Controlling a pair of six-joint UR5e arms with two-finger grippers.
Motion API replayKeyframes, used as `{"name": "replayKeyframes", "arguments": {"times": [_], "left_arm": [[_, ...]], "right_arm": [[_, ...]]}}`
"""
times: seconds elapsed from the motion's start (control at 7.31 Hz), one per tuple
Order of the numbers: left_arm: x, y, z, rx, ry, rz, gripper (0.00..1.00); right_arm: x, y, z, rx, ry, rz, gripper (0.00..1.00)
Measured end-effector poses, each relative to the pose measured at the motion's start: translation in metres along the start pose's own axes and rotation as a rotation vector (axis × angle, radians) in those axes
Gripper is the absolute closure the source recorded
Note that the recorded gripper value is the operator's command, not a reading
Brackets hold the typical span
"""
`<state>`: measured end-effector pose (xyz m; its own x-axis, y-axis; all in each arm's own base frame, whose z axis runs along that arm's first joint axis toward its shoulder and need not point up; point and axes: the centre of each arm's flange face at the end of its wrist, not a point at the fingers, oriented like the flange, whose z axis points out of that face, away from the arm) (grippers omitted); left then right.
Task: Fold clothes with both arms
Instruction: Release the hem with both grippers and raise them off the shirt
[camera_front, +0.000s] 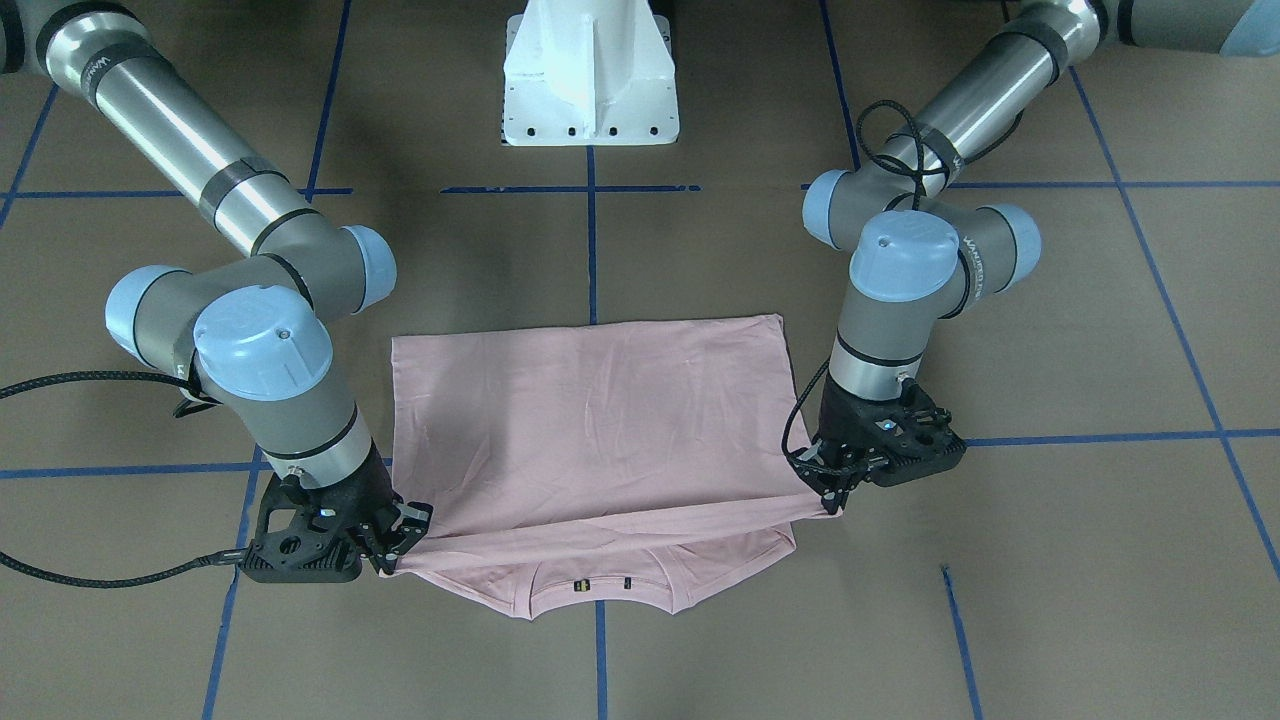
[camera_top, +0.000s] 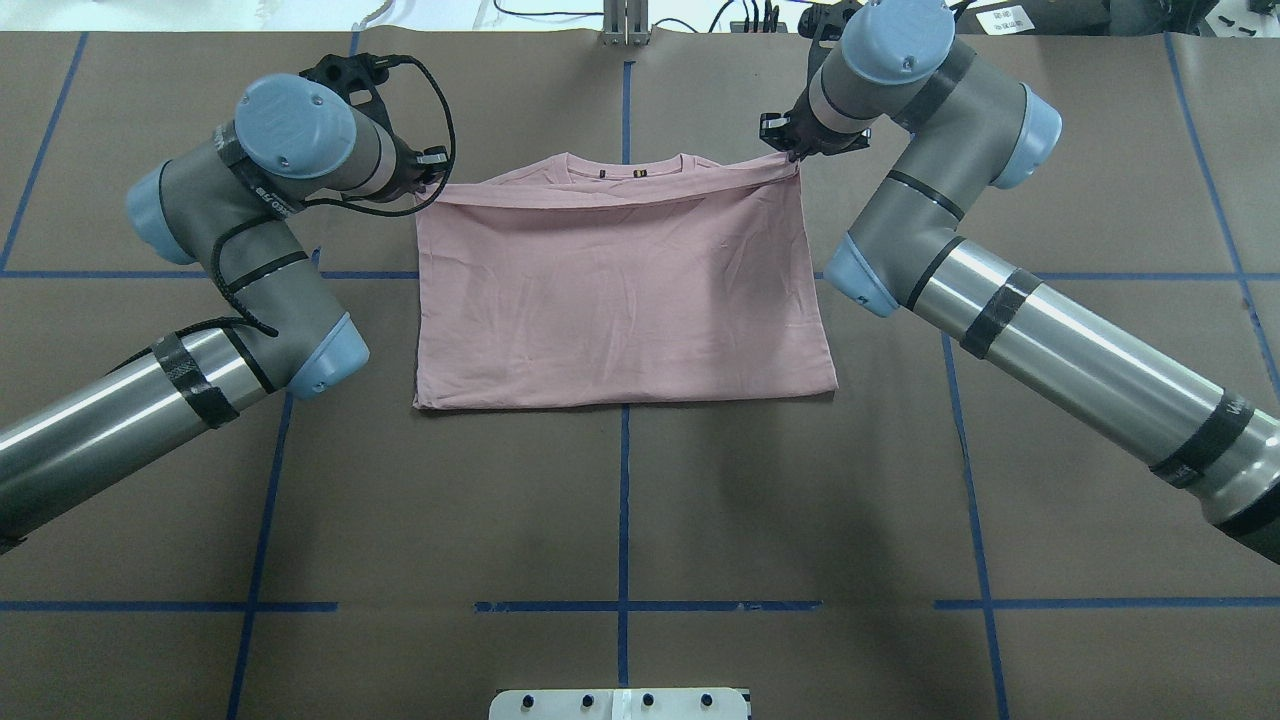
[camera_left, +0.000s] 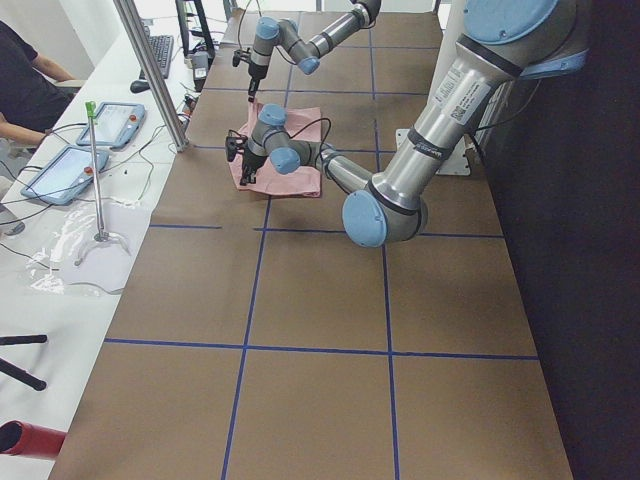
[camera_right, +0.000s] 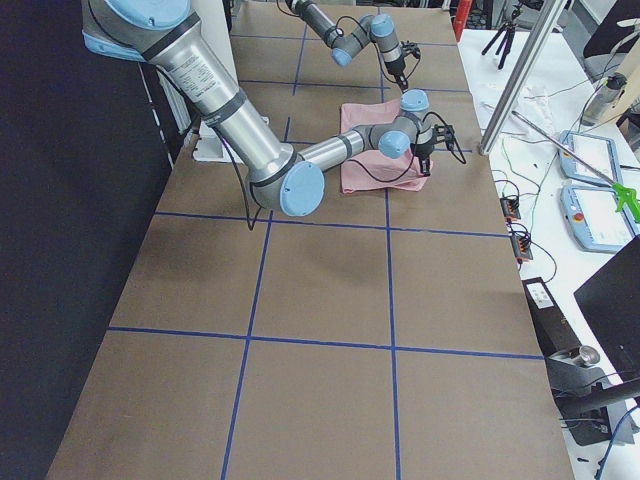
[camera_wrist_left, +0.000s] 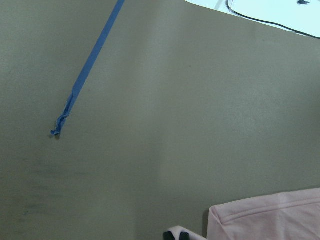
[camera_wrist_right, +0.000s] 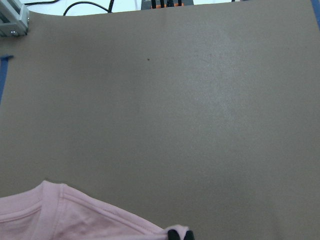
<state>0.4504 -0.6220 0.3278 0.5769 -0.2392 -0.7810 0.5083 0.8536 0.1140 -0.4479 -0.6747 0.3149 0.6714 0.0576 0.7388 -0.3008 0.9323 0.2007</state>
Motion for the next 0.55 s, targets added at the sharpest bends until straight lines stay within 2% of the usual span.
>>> {"name": "replayKeyframes", "arguments": {"times": [0.14,0.27,0.55], "left_arm": [[0.003,0.000,-0.002,0.001,0.005,0.001,0.08],[0.005,-0.001,-0.002,0.002,0.007,0.000,0.00],[0.006,-0.001,-0.004,0.003,0.006,-0.006,0.00]], "right_arm": [[0.000,0.001,-0.001,0.001,-0.004,-0.001,0.01],[0.002,0.002,0.000,-0.001,-0.003,-0.002,0.00],[0.015,0.009,0.004,-0.006,-0.019,-0.022,0.00]]}}
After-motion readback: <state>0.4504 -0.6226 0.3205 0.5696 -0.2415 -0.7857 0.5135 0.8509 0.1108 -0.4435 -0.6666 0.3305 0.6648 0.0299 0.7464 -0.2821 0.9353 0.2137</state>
